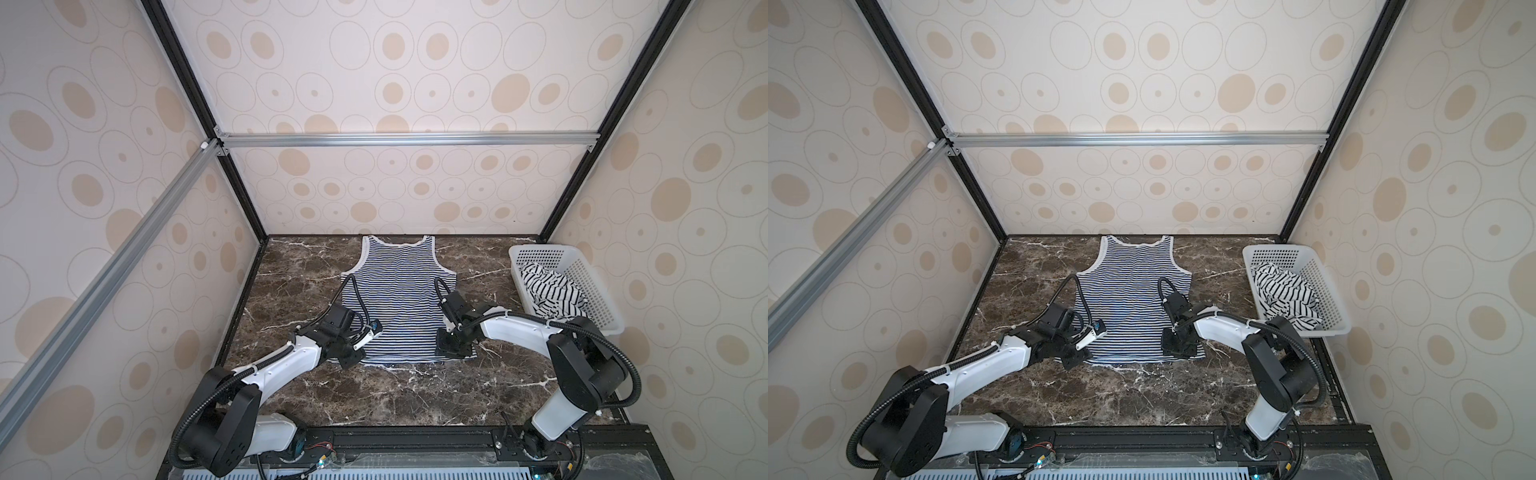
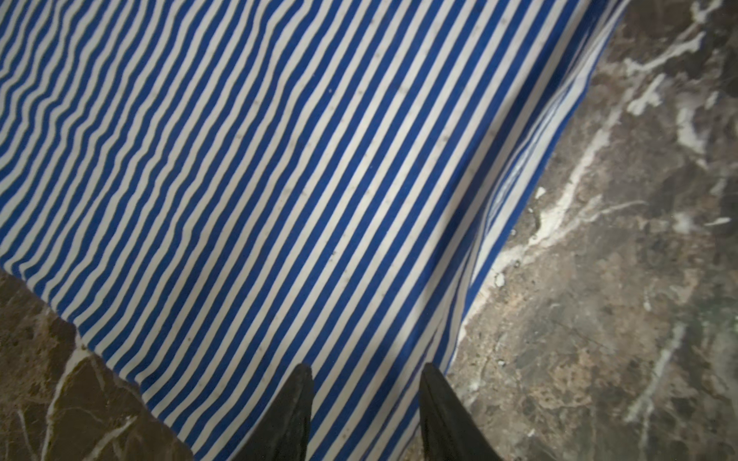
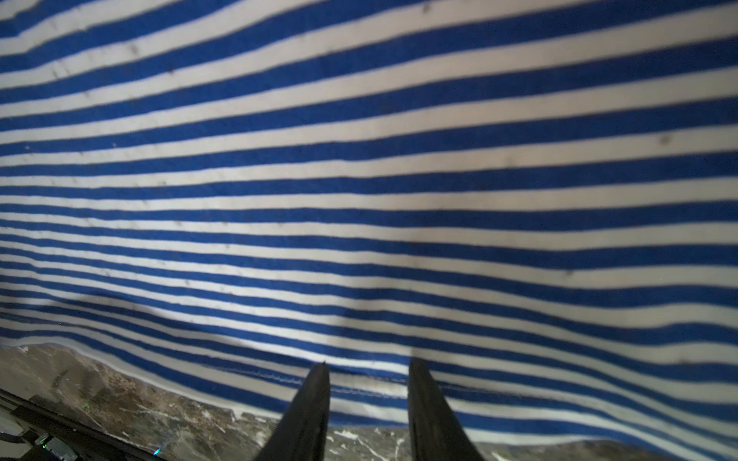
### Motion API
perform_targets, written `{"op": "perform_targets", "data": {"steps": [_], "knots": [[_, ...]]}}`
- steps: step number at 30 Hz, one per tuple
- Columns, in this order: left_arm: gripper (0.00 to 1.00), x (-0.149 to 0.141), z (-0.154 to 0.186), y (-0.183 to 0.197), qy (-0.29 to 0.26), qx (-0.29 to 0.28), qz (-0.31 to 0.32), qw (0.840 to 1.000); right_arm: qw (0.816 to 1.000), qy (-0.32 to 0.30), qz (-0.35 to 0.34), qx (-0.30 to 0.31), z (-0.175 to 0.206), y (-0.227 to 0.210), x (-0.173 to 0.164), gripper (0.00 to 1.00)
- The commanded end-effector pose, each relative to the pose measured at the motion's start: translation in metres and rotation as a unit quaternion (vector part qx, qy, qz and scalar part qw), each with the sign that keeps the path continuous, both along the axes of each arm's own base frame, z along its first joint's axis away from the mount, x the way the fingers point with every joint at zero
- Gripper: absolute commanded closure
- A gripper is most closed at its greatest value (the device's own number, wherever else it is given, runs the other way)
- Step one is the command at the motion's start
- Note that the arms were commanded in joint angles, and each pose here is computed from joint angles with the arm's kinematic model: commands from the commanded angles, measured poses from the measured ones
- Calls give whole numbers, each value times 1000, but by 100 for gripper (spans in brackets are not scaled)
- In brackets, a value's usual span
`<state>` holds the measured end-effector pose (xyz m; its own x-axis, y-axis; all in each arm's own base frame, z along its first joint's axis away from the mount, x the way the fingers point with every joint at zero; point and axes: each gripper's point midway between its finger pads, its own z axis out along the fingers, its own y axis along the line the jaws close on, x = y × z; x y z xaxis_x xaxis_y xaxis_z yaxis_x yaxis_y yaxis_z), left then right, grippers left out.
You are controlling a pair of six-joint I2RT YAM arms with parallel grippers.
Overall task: Fold and stack tank tops
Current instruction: Smooth out the tank top at the center of the table.
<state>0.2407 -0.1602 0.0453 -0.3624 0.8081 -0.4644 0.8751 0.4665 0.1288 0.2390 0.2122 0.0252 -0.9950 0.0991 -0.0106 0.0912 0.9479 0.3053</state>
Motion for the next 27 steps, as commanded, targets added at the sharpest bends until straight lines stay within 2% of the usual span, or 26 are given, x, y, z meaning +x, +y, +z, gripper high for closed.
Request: {"op": "perform_targets", "data": {"steps": [1, 8, 12, 15, 19, 23, 27], "knots": [[55, -13, -6, 3, 14, 9, -7, 1000, 1000, 11, -7, -6, 4, -4, -11, 64], [55, -14, -18, 13, 12, 33, -4, 999, 1000, 13, -12, -14, 12, -6, -11, 64], [55, -5, -12, 17, -12, 47, 8, 999, 999, 22, -21, -13, 13, 0, -5, 65], [53, 10, 13, 13, -62, 25, 23, 998, 999, 25, -35, -13, 13, 5, 2, 65], [39, 30, 45, 3, -121, -17, 39, 992, 998, 22, -54, 1, 16, 15, 13, 65], [37, 60, 51, -1, -151, -8, 59, 987, 997, 10, -69, 23, 21, 27, 22, 65], [37, 96, 45, -7, -156, 4, 74, 985, 998, 1, -56, 23, 23, 45, 25, 65]]}}
